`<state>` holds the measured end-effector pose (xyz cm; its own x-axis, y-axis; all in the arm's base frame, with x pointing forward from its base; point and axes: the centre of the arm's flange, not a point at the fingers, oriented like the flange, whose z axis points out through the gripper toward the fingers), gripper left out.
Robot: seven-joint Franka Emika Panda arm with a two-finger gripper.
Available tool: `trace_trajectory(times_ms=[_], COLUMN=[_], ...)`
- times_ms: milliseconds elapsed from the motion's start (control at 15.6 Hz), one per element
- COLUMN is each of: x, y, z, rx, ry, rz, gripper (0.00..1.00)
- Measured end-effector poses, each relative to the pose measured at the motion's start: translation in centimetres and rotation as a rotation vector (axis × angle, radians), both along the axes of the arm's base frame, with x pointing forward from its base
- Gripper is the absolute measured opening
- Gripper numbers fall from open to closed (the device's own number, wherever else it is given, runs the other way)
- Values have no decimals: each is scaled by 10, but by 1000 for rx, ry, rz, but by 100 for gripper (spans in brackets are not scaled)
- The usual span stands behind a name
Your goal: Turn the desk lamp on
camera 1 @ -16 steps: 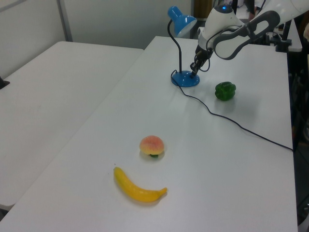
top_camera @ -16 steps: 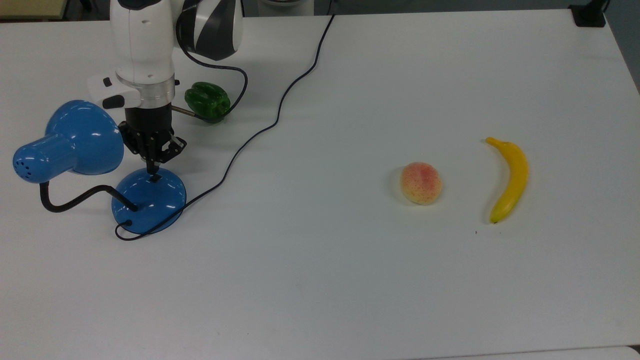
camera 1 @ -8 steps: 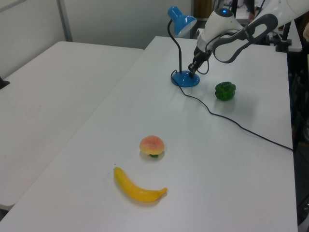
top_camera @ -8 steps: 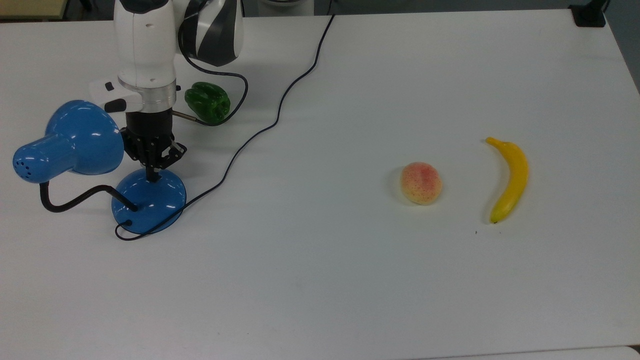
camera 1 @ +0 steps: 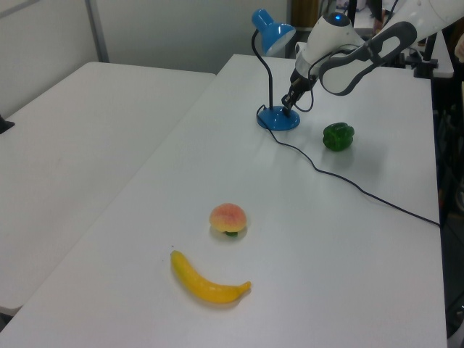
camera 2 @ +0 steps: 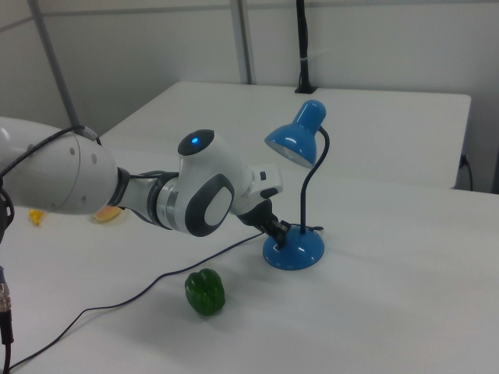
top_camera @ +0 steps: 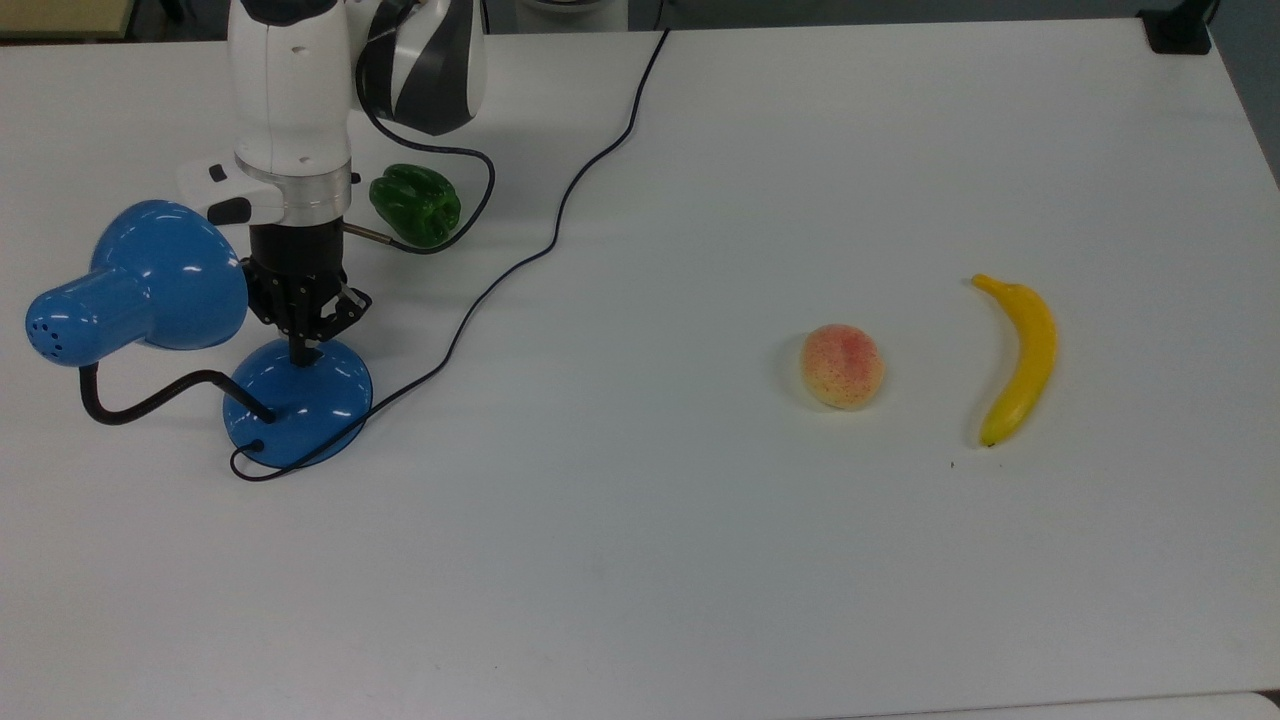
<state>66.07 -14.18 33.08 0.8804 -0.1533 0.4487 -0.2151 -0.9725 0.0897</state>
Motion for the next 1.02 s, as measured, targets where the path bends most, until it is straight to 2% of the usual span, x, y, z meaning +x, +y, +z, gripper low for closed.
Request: trace_trajectory(times_ms=[1023], x=[4], y=[-5], z=[0], rx=[-7], ry=[-6], rz=[-2], gripper=[1])
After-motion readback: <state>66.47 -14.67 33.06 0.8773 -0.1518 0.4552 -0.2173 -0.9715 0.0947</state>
